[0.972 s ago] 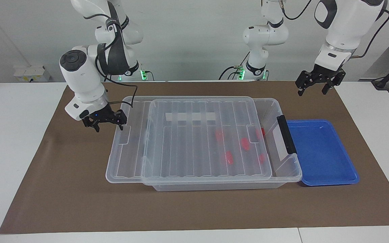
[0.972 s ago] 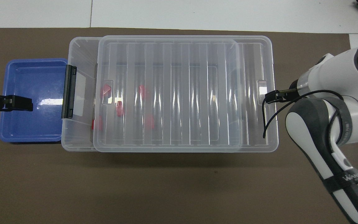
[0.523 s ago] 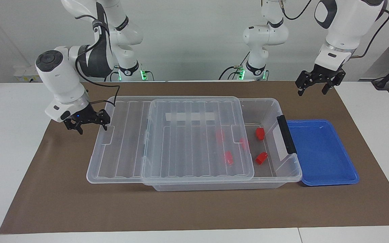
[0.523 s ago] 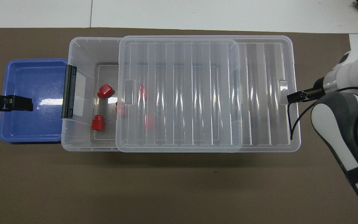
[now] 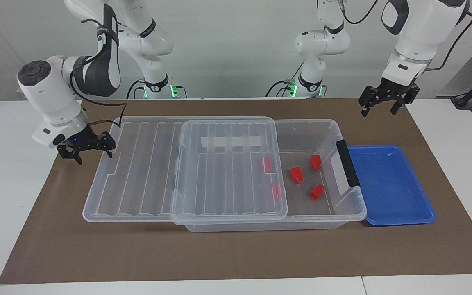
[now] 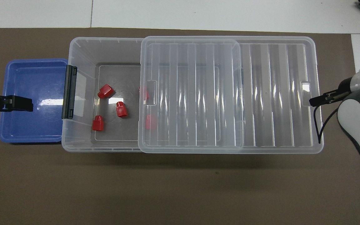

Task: Place red block in blue tray from box
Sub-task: 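Slide the clear lid away from the tray with the right gripper, then release the lid and draw back the right gripper, then reach the left gripper into the box and grasp a red block, then carry the red block to the blue tray with the left gripper, then slide the lid back closed with the right gripper while the left gripper holds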

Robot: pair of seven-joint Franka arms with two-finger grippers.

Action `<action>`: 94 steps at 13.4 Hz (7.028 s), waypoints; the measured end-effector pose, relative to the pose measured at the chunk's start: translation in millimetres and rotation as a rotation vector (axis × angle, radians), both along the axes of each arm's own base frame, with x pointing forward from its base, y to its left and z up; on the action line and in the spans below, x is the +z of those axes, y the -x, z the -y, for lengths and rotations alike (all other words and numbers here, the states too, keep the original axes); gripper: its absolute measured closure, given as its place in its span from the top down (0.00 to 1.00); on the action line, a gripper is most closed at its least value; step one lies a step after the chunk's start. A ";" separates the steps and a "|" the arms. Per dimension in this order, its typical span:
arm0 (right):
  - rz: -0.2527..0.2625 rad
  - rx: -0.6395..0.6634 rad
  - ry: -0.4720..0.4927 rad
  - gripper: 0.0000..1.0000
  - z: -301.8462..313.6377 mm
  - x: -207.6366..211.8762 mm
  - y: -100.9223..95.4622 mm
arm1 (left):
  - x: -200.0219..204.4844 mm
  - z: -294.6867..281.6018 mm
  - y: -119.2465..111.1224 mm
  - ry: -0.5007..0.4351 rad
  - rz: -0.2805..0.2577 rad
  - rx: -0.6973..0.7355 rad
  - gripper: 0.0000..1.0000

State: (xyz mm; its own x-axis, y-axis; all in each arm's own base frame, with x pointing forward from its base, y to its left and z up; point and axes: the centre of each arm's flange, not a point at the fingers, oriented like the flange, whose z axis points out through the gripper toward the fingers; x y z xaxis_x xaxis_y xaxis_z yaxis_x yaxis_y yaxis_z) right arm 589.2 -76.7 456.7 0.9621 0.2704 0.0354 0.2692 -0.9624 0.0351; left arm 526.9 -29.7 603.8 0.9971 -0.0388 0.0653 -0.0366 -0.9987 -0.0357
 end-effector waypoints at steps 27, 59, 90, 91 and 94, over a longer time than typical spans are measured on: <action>-0.010 -0.406 -0.015 1.00 -63.2 176.6 30.5 | -81.7 178.9 -40.0 0.066 0.135 0.258 1.00; -0.003 -0.436 -0.017 0.71 -45.3 161.0 26.5 | -9.4 16.2 -63.4 -0.103 -0.069 -0.012 0.34; 0.102 -0.459 -0.030 0.01 1.3 16.8 -0.2 | -55.9 -105.5 -54.8 0.062 0.034 -0.120 1.00; 0.101 -0.454 -0.031 0.01 -2.1 16.6 -0.6 | -24.0 -99.7 -37.3 0.056 0.049 -0.127 1.00; 0.100 -0.426 -0.032 0.01 -18.6 16.5 -2.4 | 23.4 -61.5 -6.6 0.054 0.068 -0.116 1.00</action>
